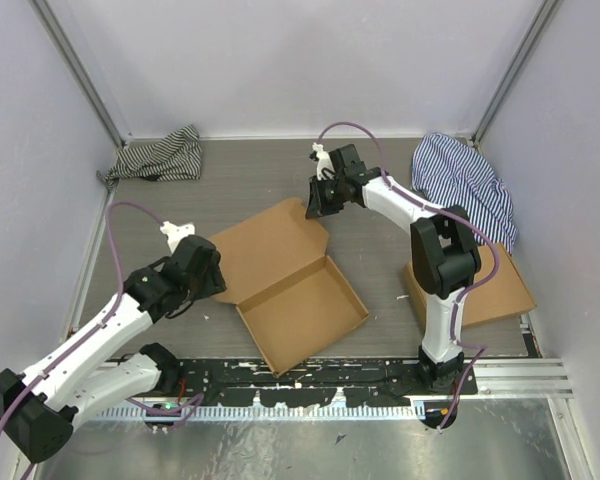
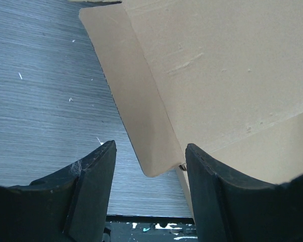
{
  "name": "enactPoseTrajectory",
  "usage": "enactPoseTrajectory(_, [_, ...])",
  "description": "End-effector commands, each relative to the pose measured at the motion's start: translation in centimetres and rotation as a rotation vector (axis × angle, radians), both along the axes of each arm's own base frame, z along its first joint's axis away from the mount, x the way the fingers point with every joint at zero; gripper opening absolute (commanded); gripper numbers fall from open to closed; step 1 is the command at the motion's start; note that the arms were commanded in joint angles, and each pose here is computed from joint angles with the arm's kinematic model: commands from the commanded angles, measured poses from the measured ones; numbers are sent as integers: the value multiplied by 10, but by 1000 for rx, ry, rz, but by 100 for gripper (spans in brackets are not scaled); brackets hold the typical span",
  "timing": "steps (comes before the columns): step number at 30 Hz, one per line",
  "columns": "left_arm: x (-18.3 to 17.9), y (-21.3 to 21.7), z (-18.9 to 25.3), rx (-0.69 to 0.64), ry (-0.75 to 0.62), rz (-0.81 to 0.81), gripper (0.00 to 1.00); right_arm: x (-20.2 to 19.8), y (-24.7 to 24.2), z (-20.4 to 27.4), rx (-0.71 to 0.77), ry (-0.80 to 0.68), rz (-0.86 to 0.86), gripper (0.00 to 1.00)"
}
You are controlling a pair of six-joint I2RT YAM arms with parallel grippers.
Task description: Fold the paper box
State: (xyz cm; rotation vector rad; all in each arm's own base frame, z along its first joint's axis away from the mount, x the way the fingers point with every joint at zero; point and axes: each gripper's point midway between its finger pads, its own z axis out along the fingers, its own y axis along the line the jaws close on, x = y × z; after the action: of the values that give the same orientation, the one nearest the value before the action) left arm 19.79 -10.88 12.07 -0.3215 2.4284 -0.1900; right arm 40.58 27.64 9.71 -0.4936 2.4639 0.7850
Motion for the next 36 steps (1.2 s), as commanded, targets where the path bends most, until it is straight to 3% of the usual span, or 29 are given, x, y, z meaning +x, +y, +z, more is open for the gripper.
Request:
enactPoseTrajectory(1, [11,-6,4,-7,-23,0,64,15,2,21,7,-55,-35,12])
enactPoseTrajectory(6, [22,-10,12,22,-31,-16,64,29,-16,31,-61,-130,-135,1])
enactPoseTrajectory(14, [52,-14,35,42,-86,-20,66,32,-49,52,-93,-250,-337,1])
enactPoseTrajectory(20, [108,-5,39,20,-79,24,66,33,-69,51,-123,-284,-430,1])
enactPoseTrajectory(25, [157,-4,18,-25,5,23,62,31,-83,52,-136,-297,-502,1])
enactPoseTrajectory(31, [182,-33,4,-92,57,-58,55,19,-99,64,-102,-339,-591,1])
enactPoseTrajectory(36, [195,-38,7,-102,15,-79,55,5,-110,71,-82,-369,-622,1])
